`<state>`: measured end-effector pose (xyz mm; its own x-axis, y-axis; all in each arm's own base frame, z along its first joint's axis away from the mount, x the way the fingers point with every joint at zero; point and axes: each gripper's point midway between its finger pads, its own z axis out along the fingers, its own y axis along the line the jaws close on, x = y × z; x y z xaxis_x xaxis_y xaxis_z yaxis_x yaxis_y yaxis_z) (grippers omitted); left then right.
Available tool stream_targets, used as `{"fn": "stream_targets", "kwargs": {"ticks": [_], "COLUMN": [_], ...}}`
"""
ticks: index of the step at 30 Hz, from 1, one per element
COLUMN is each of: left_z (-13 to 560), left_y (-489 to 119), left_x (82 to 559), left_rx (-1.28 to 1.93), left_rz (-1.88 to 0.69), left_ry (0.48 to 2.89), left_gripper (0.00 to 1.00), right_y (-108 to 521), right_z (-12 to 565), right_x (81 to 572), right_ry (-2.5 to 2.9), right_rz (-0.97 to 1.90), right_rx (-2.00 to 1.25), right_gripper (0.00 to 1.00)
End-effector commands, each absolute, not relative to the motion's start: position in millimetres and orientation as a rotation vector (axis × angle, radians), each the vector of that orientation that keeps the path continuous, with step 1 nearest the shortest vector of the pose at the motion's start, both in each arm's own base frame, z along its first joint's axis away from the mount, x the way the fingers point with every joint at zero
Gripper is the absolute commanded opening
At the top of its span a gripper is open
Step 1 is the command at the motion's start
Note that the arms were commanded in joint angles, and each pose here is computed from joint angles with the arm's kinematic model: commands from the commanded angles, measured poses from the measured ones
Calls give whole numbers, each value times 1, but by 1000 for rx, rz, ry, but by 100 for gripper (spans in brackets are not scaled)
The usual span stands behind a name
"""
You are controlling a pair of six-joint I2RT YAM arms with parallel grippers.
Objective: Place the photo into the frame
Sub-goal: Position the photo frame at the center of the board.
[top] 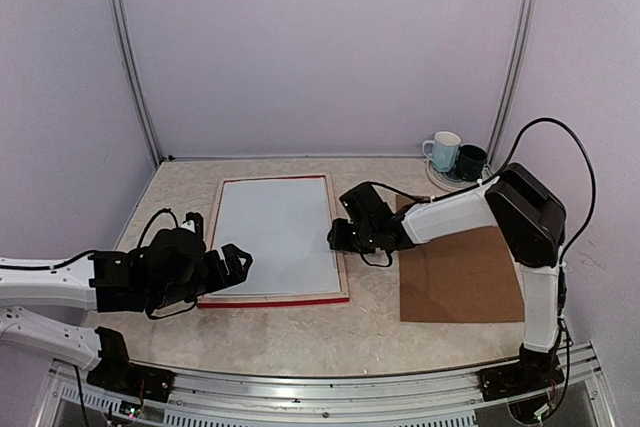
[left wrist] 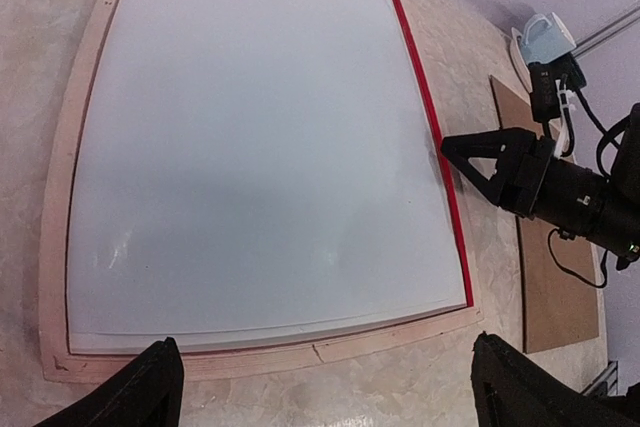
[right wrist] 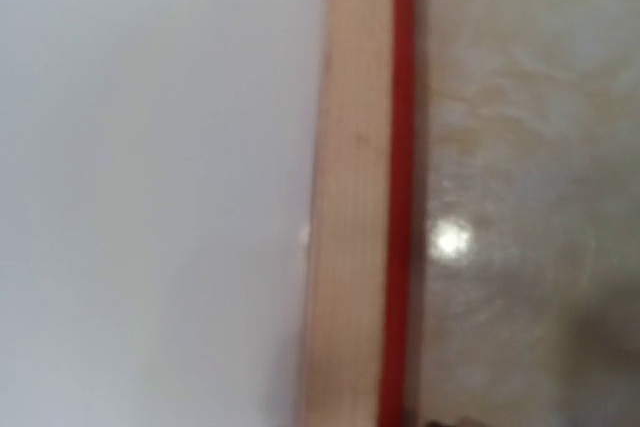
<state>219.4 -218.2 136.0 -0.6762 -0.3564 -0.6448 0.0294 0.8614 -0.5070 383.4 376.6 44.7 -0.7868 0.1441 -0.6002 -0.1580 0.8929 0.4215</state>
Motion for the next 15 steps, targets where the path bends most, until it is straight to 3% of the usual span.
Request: {"fn": "stream_targets", "kwargs": {"ticks": [1,7,15], "left_z": [157,186,211], "left_y": [-223,-236,-292], "left_x": [222,231,247], "left_rx": [-201,-142,26], "left_rz": [-643,-656,-705], "left_ry": [2203,2143,2112], "left_gripper": [99,99,99], "right_y": [366,319,229], "right_z": [70,111,145], "right_x": [381,372,351], "right_ry": [2376,2315,2282], "right_rz": [558,407,309], "right_rx": [-46,-41,30], "right_gripper": [54,99,99]}}
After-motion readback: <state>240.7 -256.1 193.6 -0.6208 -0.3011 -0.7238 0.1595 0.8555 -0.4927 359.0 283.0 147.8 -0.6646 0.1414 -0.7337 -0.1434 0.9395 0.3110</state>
